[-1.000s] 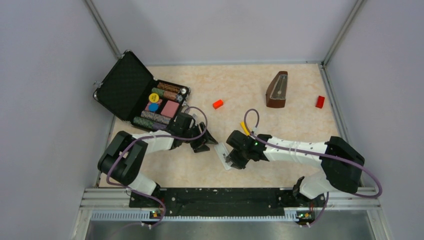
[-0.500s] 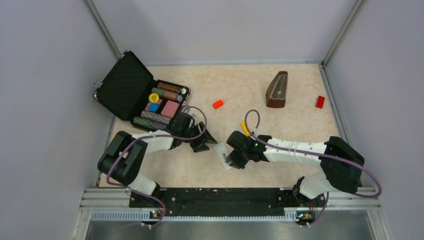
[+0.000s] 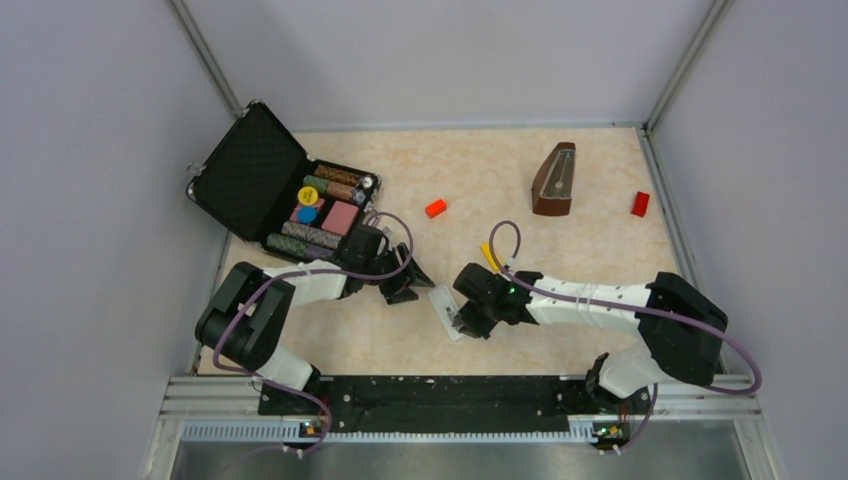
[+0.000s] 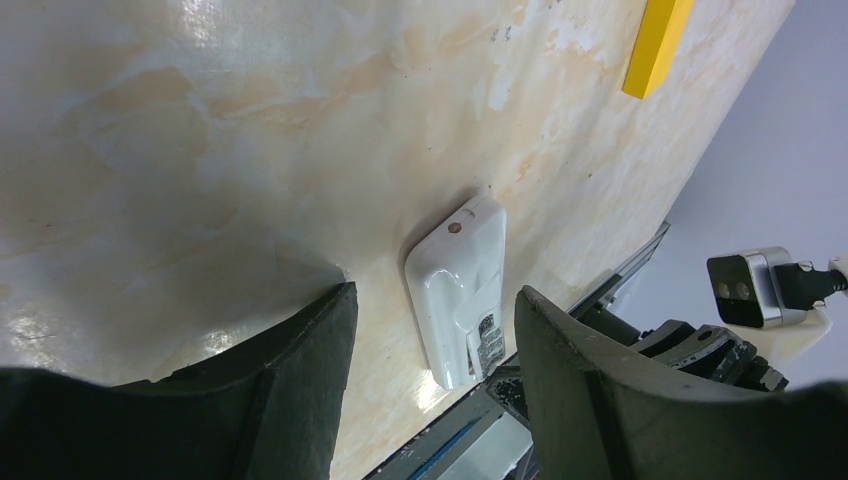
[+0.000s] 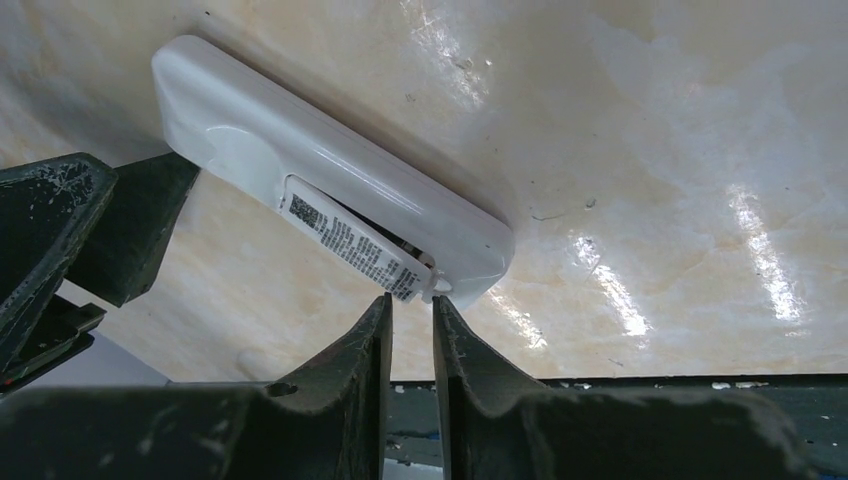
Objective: Load the batteries into the remote control
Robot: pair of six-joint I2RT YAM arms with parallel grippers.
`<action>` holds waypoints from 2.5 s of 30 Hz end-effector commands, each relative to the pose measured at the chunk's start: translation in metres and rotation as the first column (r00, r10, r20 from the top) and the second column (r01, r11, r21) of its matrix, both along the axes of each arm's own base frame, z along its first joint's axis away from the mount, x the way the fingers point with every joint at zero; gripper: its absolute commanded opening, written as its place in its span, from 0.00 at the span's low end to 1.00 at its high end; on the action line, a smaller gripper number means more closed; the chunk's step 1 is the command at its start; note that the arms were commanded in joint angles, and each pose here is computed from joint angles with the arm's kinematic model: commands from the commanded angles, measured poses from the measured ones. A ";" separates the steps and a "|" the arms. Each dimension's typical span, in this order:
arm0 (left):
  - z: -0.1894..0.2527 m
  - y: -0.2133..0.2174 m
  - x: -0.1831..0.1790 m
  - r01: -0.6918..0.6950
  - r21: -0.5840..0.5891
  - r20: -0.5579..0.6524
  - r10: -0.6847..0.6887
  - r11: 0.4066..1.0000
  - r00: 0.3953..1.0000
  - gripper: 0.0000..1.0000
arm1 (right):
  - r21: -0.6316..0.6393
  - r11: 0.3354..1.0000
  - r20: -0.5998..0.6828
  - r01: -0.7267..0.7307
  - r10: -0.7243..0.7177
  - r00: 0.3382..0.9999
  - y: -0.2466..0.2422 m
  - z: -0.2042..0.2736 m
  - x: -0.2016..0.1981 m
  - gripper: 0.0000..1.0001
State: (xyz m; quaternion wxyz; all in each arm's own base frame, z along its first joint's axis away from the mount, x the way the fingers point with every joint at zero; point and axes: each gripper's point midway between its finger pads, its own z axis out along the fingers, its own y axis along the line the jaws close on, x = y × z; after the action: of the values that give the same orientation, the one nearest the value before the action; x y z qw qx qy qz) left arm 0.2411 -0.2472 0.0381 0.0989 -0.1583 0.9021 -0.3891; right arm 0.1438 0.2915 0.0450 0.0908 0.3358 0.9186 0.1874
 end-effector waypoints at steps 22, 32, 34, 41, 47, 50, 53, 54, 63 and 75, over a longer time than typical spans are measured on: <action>-0.006 0.011 0.005 -0.020 0.039 0.033 0.019 0.999 0.999 0.65 | -0.011 1.000 0.004 0.022 -0.022 1.000 0.004 -0.009 0.003 0.07; 0.004 0.003 0.002 0.017 -0.019 0.046 -0.016 1.000 0.999 0.65 | 0.043 0.998 -0.011 0.050 -0.050 0.999 0.003 -0.016 0.006 0.01; 0.010 0.001 0.001 0.032 -0.035 0.056 -0.030 0.999 0.998 0.64 | 0.061 0.996 -0.011 0.060 -0.059 0.998 0.002 -0.019 0.006 0.01; 0.026 -0.005 -0.007 0.097 -0.091 0.088 -0.089 0.991 0.992 0.64 | 0.124 0.988 -0.012 0.087 -0.087 0.996 -0.001 -0.027 0.007 0.00; 0.040 -0.010 -0.017 0.174 -0.134 0.134 -0.156 0.975 0.979 0.60 | 0.139 0.983 -0.038 0.119 -0.115 0.993 -0.008 -0.036 0.004 0.00; 0.046 -0.011 -0.023 0.210 -0.143 0.146 -0.189 0.967 0.971 0.54 | 0.135 0.981 -0.048 0.140 -0.135 0.990 -0.013 -0.037 0.004 0.00; 0.060 -0.016 -0.026 0.243 -0.184 0.171 -0.212 0.952 0.962 0.47 | 0.129 0.979 -0.053 0.155 -0.149 0.987 -0.017 -0.038 0.004 0.00; 0.067 -0.020 -0.027 0.259 -0.199 0.189 -0.222 0.945 0.956 0.45 | 0.126 0.980 -0.057 0.157 -0.151 0.987 -0.018 -0.039 0.004 0.00; 0.072 -0.048 -0.025 0.305 -0.193 0.228 -0.260 0.933 0.939 0.33 | 0.125 0.977 -0.055 0.173 -0.167 0.984 -0.018 -0.042 0.006 0.00; 0.032 -0.062 -0.030 0.339 -0.137 0.173 -0.314 0.931 0.933 0.30 | 0.145 0.972 0.004 0.185 -0.187 0.982 -0.014 -0.041 0.019 0.10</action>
State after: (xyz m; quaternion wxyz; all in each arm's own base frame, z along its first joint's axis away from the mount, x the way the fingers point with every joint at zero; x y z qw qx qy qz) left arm 0.1965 -0.2989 0.0664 0.0517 -0.0062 0.8776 -0.4765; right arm 0.1467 0.3030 0.0350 0.0336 0.3979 0.8687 0.2933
